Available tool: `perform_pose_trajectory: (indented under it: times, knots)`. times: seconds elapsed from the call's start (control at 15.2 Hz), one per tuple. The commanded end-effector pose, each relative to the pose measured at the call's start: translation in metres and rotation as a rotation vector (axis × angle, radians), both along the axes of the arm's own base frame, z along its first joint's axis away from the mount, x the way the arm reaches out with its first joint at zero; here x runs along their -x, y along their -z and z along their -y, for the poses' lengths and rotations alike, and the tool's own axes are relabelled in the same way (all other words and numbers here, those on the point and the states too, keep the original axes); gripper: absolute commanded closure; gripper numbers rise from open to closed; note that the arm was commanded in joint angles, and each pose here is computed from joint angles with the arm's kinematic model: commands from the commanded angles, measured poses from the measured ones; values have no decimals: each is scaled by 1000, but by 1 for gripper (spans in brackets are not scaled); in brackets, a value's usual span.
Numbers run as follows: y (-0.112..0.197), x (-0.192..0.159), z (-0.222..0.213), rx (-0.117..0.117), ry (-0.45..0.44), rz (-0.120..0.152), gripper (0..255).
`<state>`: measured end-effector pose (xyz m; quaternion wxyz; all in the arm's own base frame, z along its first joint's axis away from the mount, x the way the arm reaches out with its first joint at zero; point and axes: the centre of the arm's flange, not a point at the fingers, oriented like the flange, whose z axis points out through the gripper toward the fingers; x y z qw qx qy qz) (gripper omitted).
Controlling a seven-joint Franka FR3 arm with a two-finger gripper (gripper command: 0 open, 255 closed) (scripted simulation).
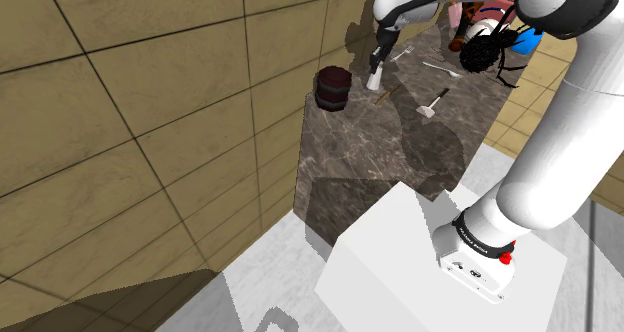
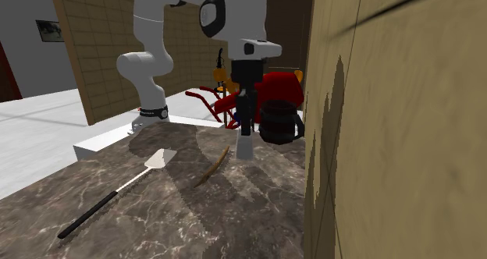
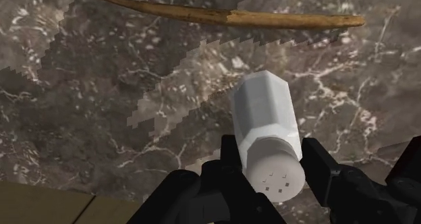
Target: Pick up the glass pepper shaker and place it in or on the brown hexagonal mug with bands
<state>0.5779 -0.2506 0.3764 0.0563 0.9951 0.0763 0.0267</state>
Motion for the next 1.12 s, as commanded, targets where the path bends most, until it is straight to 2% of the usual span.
perform_pose_trajectory:
  times: [0.0,1.06]
  knots:
    - [-10,0,0,0,0,0,255]
    - [-94,0,0,0,0,0,255]
